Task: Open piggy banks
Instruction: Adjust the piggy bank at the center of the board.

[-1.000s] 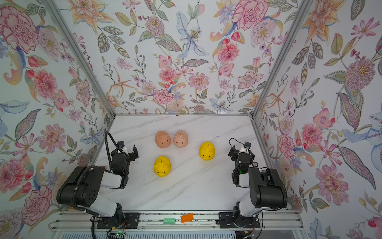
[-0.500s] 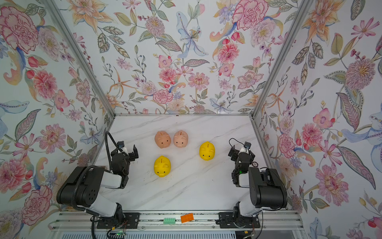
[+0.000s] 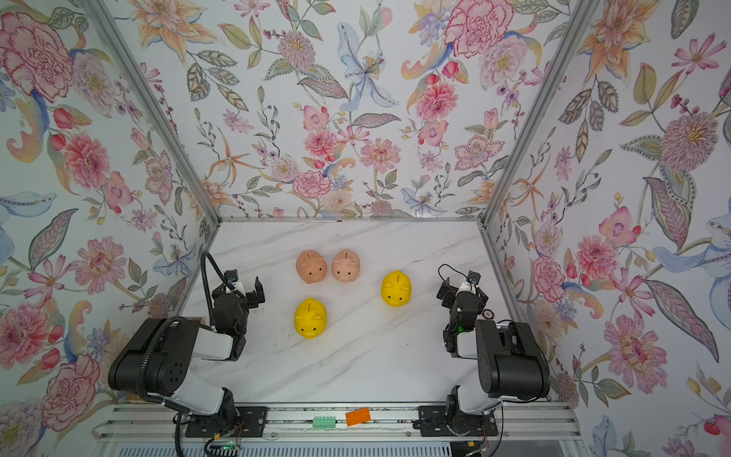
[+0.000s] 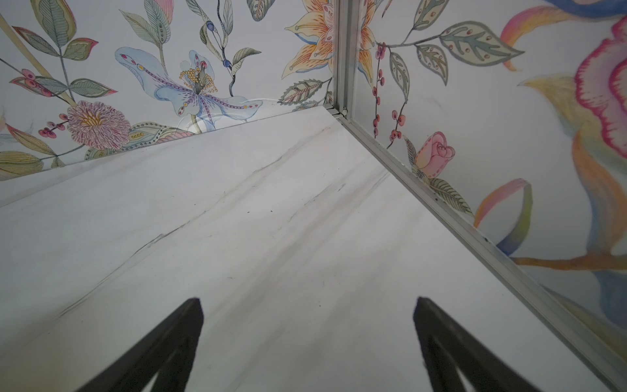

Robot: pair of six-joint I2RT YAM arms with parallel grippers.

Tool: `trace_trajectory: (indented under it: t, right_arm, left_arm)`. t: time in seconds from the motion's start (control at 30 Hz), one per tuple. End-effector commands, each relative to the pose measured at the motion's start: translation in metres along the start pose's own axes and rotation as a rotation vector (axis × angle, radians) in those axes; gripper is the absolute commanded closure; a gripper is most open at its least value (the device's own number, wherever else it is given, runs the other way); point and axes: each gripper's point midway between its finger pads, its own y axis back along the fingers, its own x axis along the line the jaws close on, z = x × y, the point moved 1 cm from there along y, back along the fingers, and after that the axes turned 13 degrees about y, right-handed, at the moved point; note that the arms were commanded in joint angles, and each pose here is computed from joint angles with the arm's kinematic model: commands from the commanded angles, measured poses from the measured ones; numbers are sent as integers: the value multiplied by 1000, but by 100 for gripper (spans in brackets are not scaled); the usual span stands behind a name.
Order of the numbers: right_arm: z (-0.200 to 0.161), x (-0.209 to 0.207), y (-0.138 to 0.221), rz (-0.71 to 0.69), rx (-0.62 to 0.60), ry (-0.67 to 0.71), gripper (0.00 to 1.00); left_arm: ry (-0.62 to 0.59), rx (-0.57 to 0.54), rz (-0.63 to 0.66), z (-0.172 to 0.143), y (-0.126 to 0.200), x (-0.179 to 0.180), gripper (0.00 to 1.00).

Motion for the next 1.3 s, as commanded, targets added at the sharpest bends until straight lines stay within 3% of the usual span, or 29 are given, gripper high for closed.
trace_trajectory:
  t: [0.0, 0.07, 0.23, 0.33, 0.4, 0.53, 0.6, 0.77, 0.87, 1.27]
  right_arm:
    - [8, -2, -4, -19, -25, 10, 1]
    - [8, -3, -4, -18, -24, 9, 1]
    - [8, -2, -5, -13, -22, 10, 1]
    - [10, 10, -8, 77, -13, 29, 1]
    - [16, 7, -6, 46, -24, 37, 1]
    - [39, 8, -14, -38, 85, 110, 1]
    - [54, 19, -12, -16, 106, 131, 1]
    - [89, 66, 7, 162, 227, 83, 1]
    - [98, 99, 29, 262, 244, 135, 1]
    - [70, 176, 104, 583, 276, 170, 1]
  left_arm:
    - [-18, -43, -9, 12, -2, -2, 1]
    - [-30, -85, 21, 32, 9, -5, 1]
    - [-5, -35, 187, 61, 13, -1, 1]
    - [-13, -20, 200, 73, 23, -17, 1]
    - [-21, 47, 192, 73, 31, -34, 1]
    - [-62, 229, 105, 61, 58, -72, 1]
    - [-65, 306, 45, 55, 76, -92, 1]
    - [-137, 526, -91, 39, 122, -134, 1]
    - [-178, 651, -138, 28, 141, -155, 1]
    - [-237, 916, -68, -4, 173, -181, 1]
